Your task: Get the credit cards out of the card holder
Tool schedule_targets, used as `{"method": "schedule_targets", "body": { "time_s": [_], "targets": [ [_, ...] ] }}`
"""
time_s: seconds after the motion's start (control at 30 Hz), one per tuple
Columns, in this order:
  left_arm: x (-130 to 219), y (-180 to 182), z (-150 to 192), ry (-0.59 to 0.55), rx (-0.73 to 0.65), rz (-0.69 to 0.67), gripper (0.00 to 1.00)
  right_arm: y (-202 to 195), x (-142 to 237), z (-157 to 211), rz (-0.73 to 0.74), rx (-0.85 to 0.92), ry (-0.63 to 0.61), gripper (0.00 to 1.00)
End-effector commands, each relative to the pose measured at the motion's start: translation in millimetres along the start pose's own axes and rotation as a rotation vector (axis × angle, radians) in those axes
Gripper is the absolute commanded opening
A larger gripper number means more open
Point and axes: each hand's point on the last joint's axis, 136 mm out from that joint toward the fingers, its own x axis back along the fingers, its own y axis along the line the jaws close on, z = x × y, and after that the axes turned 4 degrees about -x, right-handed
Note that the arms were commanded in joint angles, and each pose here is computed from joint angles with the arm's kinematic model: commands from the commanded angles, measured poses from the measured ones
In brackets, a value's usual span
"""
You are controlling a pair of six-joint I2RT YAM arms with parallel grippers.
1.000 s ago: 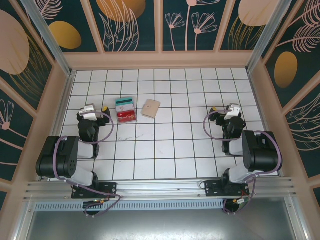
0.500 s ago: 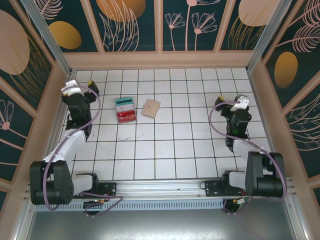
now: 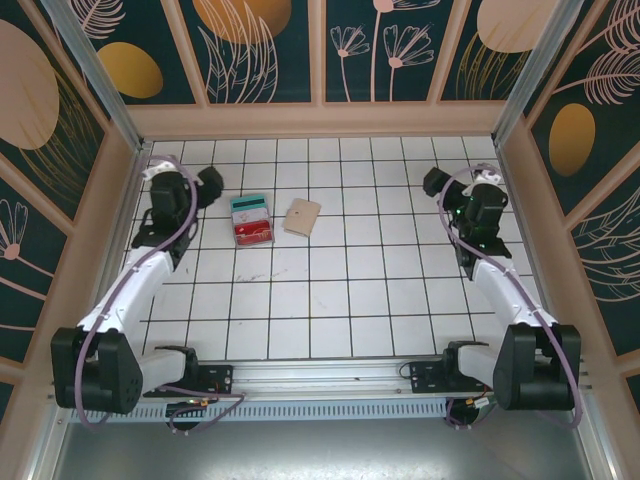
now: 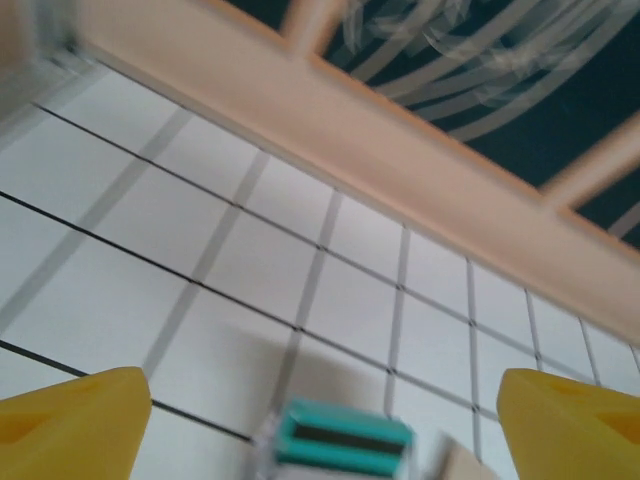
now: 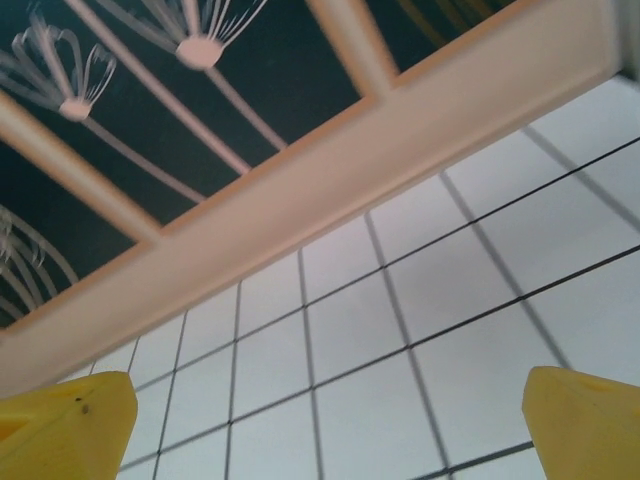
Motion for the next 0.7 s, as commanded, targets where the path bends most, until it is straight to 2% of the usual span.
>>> {"method": "schedule_targets", "body": {
  "time_s": [0.0,0.2,0.37,0.57,0.67],
  "targets": [
    [-12,-30,31,0.117,-0.020,0.062,0.85,22,-4,24,-0.046,0.035,0.119,0.99],
    [-40,-82,79,0.239,-0.173,0.092,0.85,42,-10,44,-0.060,0.074,0.204,0.99],
    [-69,-106,117,0.362,-0.297,0.089,0.73,44,-5,44,-0.043,0.097,0.169,0.99],
    [-103,-124,167,0.496,-0.426,0.083,0.50,45,-7,50,-0.039,0.106,0.204,0.99],
    [-111,-121,190,0.562,-0.491,0.045,0.48,47,-6,52,-0.045,0.097,0.221,0.99]
  ]
}}
